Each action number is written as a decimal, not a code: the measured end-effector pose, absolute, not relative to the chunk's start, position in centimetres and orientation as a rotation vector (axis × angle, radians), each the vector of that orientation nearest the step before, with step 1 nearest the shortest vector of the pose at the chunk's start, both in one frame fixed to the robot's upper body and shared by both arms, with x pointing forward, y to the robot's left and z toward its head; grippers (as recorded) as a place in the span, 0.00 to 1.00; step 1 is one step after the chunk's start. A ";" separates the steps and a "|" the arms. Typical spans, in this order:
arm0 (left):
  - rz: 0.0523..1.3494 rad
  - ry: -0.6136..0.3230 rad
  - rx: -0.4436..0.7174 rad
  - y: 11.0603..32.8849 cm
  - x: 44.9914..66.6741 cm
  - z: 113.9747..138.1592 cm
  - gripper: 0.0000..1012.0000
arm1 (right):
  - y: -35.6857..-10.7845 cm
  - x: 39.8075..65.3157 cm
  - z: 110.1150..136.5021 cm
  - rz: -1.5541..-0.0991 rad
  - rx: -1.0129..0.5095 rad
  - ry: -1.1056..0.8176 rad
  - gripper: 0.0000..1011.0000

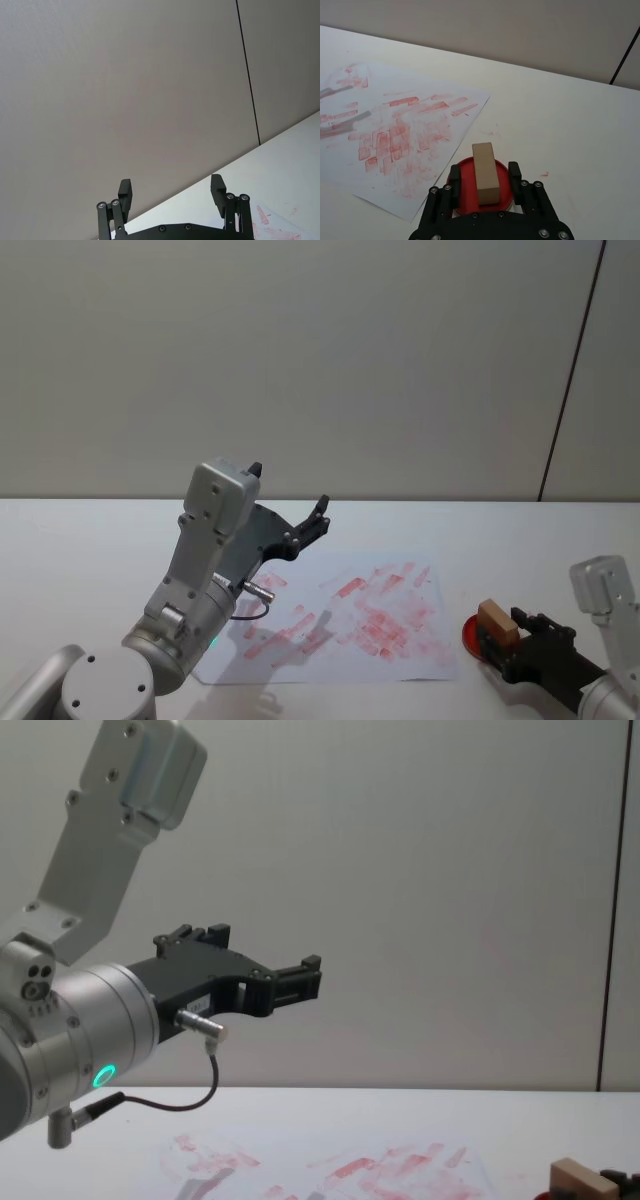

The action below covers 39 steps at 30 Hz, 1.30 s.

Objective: Use the one hand to pick up the stamp and affix it onto the A4 paper.

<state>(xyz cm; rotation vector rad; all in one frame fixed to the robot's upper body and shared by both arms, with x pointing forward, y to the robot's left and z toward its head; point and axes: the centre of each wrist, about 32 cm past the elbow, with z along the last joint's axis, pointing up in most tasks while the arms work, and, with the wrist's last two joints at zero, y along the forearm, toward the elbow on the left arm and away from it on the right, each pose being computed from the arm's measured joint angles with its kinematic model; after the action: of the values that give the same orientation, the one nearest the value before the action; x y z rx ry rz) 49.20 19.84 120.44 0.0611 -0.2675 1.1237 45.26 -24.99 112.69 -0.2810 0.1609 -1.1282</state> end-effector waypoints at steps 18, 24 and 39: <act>1.124 -0.268 0.061 19.8 49.2 120.4 0.99 | -24.9 45.7 112.5 -1.127 -0.234 0.151 0.21; 1.124 -0.268 0.061 19.8 49.2 120.4 0.99 | -24.8 45.7 112.7 -1.114 -0.214 0.135 0.21; 1.124 -0.268 0.061 19.8 49.2 120.4 0.99 | -22.7 45.7 113.5 -0.995 -0.174 0.091 0.21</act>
<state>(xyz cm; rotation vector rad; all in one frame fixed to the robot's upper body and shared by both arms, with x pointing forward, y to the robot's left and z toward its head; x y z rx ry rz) 49.20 19.84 120.44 0.0611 -0.2676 1.1238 45.68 -22.73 113.53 -0.1736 0.0910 -0.9950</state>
